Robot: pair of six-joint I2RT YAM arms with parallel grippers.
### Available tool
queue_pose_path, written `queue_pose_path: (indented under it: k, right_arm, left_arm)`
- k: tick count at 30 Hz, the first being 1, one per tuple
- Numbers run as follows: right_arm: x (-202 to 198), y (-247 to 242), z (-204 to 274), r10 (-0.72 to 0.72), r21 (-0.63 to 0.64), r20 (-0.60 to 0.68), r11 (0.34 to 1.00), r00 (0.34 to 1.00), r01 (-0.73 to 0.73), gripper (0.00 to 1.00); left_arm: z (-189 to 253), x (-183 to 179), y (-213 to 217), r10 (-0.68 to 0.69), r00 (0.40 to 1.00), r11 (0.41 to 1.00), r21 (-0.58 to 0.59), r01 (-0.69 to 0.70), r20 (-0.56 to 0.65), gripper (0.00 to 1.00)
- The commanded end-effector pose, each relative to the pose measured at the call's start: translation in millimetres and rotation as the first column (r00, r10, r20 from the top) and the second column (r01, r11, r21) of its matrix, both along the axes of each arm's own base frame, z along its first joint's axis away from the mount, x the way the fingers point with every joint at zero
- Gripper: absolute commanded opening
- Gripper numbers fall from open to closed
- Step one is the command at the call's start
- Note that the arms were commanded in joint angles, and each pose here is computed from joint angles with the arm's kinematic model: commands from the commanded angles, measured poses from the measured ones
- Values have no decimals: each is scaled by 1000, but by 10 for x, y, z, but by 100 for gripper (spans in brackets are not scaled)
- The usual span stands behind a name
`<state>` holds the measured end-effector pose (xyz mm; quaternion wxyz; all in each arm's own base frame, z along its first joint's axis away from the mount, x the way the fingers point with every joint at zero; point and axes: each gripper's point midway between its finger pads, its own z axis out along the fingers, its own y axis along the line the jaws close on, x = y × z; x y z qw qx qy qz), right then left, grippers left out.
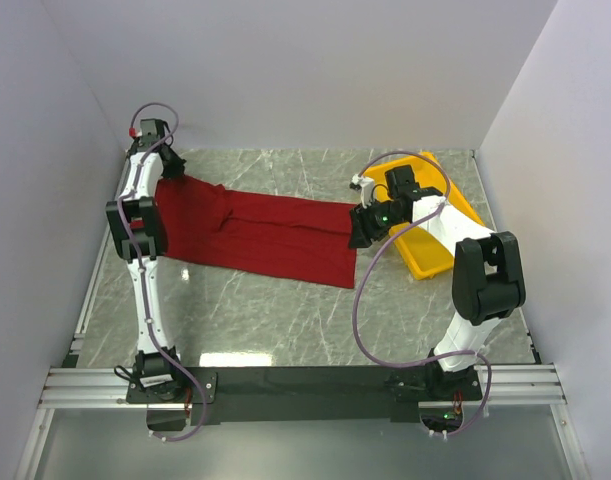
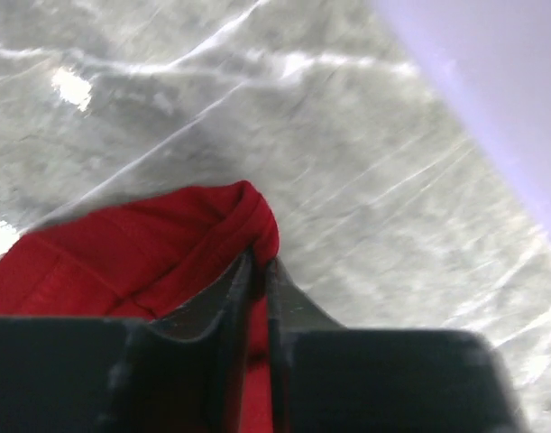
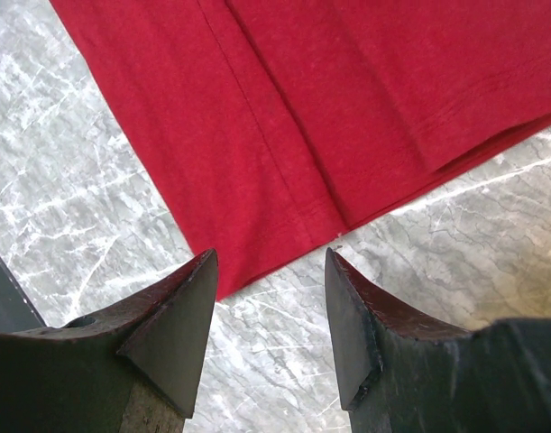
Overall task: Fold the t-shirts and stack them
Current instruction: Fold the tshirt
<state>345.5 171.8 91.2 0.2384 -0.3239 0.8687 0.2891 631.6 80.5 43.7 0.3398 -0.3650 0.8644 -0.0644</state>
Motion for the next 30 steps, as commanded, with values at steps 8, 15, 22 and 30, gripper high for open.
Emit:
queue_pose_path:
  k: [8, 15, 22, 30]
  right_arm:
    - [144, 24, 193, 61, 3, 112, 998, 992, -62, 59]
    - [-216, 209, 245, 431, -1, 278, 894, 859, -448, 61]
    - [-505, 442, -61, 734, -275, 312, 678, 603, -682, 62]
    - [-617, 655, -316, 728, -384, 243, 679, 641, -626, 61]
  left_arm:
    - [1192, 132, 531, 116, 960, 989, 62, -136, 254, 50]
    - [1777, -276, 477, -16, 965, 990, 137, -21, 263, 58]
    - [2423, -1237, 387, -50, 947, 969, 244, -31, 318, 75]
    - [2075, -2625, 497, 53, 953, 991, 99, -86, 299, 90]
